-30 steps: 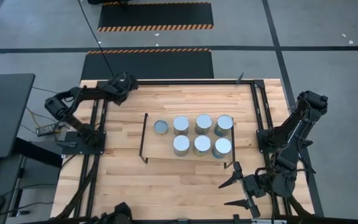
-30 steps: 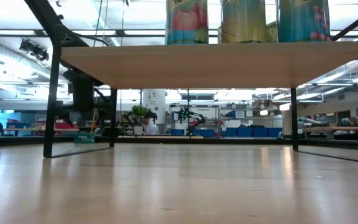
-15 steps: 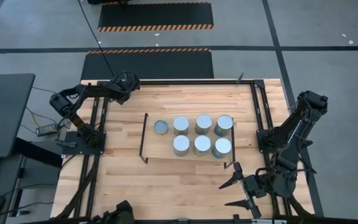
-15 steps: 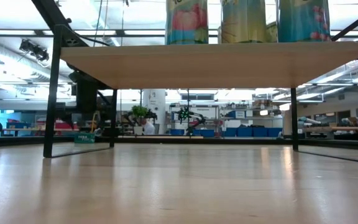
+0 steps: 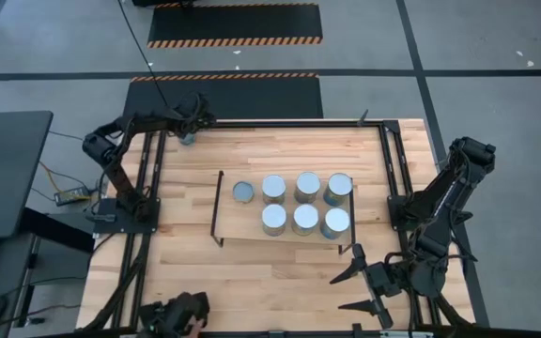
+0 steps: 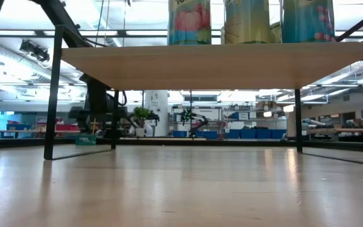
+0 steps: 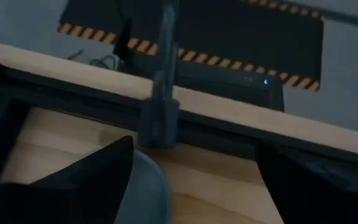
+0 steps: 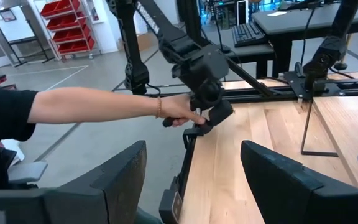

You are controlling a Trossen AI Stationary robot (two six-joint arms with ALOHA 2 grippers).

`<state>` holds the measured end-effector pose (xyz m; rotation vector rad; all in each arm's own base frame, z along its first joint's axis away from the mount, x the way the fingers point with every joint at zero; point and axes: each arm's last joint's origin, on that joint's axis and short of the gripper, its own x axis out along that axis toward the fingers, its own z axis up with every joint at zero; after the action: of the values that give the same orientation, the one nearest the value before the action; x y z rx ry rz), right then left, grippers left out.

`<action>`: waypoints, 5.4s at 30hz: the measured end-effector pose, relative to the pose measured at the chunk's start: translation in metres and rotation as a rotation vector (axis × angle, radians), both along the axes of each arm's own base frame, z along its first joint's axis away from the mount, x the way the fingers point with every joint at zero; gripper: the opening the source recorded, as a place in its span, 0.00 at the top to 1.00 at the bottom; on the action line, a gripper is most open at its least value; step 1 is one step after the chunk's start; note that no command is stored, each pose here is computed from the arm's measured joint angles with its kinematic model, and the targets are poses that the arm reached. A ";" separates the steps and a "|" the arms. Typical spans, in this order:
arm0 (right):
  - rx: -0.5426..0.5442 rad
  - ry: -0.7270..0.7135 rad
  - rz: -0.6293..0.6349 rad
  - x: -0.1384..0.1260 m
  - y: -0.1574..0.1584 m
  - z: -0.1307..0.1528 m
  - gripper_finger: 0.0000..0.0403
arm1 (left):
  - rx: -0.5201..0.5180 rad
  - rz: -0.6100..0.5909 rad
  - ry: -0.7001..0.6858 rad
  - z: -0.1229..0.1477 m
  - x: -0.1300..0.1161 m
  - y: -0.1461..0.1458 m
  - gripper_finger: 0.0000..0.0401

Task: Pick and place cans onto a shelf
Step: Put the canned tuna on the shelf, then adjust the canned goods on the shelf

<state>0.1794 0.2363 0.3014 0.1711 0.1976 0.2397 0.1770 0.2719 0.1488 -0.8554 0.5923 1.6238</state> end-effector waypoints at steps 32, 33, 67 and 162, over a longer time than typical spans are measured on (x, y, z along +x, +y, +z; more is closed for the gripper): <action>-0.007 0.000 -0.010 0.004 -0.003 0.000 0.33 | -0.237 -0.207 0.289 0.017 0.002 -0.046 0.45; -0.007 0.001 -0.010 0.004 -0.003 0.000 0.33 | -0.268 -0.219 0.322 0.016 -0.001 -0.048 0.44; -0.007 0.041 -0.024 0.005 -0.005 -0.005 0.33 | -0.479 -0.290 0.369 -0.003 -0.032 -0.037 0.62; 0.018 0.105 0.051 -0.044 -0.034 0.024 0.38 | -0.233 -1.004 -0.040 0.165 0.144 -0.378 0.90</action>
<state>0.1359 0.2020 0.3255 0.1964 0.3045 0.2831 0.3210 -0.1066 0.3138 -0.5863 0.9912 0.6303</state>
